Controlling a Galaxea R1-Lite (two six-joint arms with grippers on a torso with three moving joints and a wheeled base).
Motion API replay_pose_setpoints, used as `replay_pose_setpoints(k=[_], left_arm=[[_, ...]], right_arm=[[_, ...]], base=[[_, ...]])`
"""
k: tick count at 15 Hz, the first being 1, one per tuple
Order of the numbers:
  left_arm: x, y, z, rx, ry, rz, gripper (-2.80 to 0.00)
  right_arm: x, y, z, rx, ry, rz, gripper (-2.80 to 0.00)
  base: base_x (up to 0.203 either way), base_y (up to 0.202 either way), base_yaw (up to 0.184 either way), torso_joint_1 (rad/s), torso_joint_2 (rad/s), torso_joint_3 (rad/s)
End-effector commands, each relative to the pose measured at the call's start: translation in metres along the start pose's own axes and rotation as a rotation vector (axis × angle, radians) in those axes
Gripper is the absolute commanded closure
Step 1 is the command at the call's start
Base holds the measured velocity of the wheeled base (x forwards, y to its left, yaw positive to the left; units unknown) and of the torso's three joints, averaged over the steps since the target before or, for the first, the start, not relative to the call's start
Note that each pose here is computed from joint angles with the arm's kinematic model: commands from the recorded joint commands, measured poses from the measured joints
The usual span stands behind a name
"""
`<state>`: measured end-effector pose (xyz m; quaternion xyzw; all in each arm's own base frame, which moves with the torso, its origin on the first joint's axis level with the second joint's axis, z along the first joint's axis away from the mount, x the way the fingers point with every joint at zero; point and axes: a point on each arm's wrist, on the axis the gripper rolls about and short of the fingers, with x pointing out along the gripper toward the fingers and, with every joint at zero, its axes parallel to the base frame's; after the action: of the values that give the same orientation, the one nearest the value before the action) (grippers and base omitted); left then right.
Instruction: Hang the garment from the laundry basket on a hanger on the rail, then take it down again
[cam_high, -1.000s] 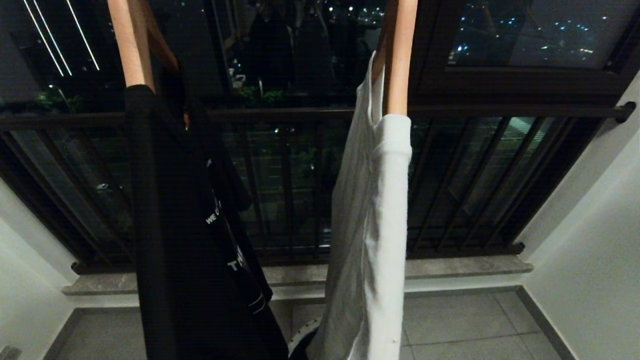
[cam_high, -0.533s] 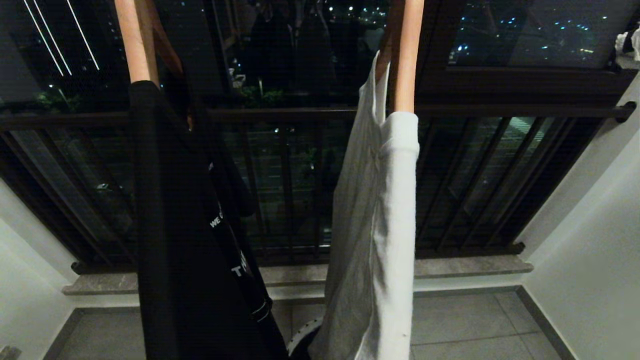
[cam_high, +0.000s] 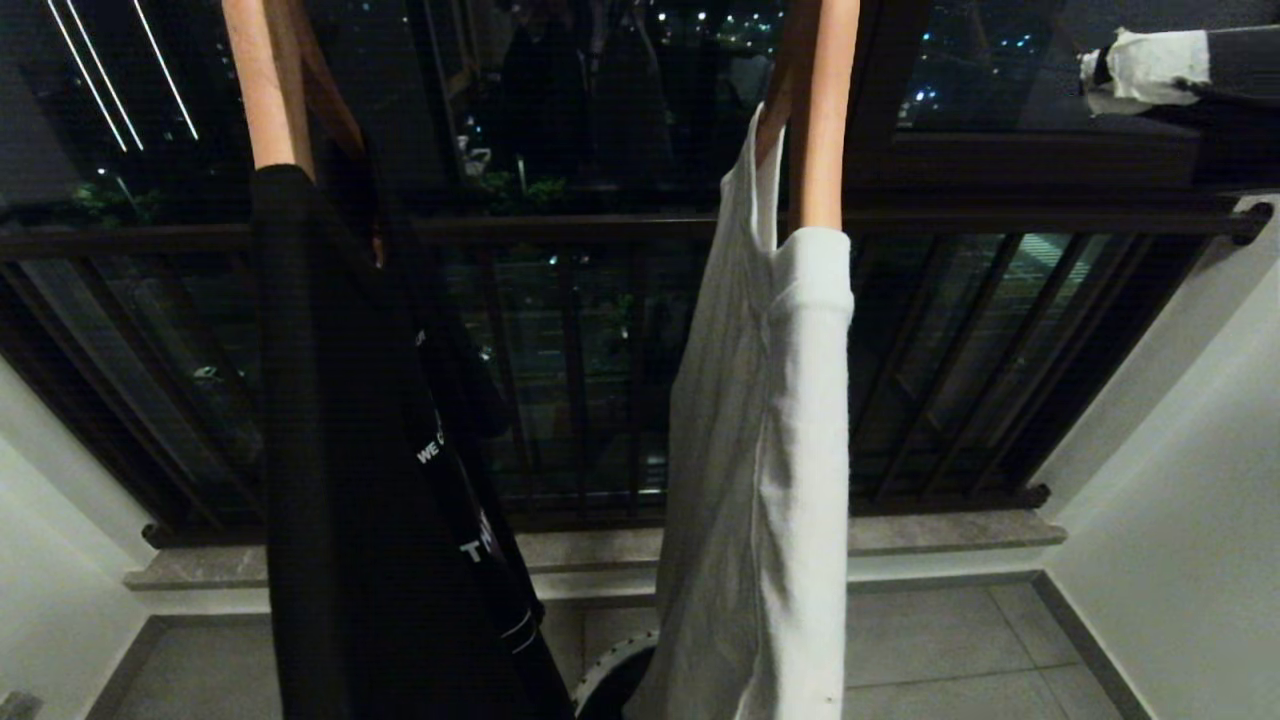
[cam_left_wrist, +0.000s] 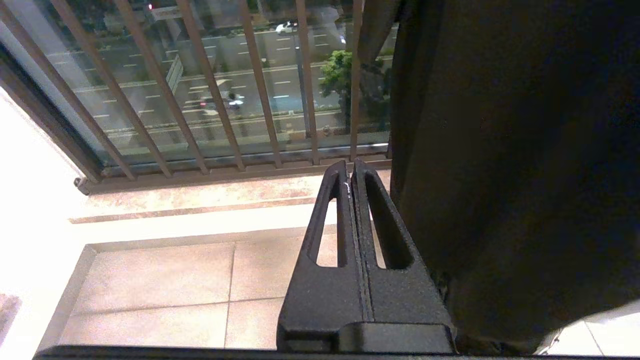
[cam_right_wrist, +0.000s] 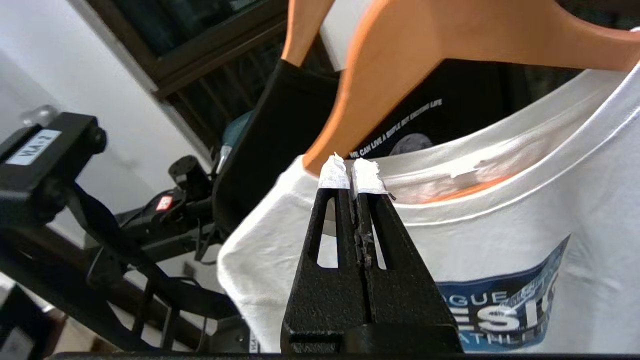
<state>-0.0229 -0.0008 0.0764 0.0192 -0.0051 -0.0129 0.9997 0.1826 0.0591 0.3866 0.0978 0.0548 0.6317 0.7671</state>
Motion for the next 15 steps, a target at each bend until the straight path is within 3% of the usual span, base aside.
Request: replay_pose_setpoints(k=[1,3,4,11,15], left_arm=[[0.0,0.0,-0.001,0.0,0.002,0.0,0.0],[0.0,0.0,-0.001,0.0,0.002,0.0,0.0],[0.0,0.0,-0.001,0.0,0.002,0.0,0.0],[0.0,0.0,-0.001,0.0,0.002,0.0,0.0],[0.0,0.0,-0.001,0.0,0.002,0.0,0.0]], right_arm=[[0.008,-0.019,-0.003,0.034,0.02,0.02,0.0],[0.012,-0.029,-0.003,0.025,0.026,0.05,0.0],[0.014,-0.032,-0.003,0.015,0.023,0.056,-2.8],[0.036,-0.041,-0.001,-0.036,0.042,0.196,-2.8],[0.066,-0.041,-0.001,-0.014,0.046,0.235,-2.8]], base=[[0.0,0.0,0.0,0.0,0.0,0.0],[0.0,0.0,0.0,0.0,0.0,0.0],[0.0,0.0,0.0,0.0,0.0,0.0],[0.0,0.0,0.0,0.0,0.0,0.0],[0.0,0.0,0.0,0.0,0.0,0.0]])
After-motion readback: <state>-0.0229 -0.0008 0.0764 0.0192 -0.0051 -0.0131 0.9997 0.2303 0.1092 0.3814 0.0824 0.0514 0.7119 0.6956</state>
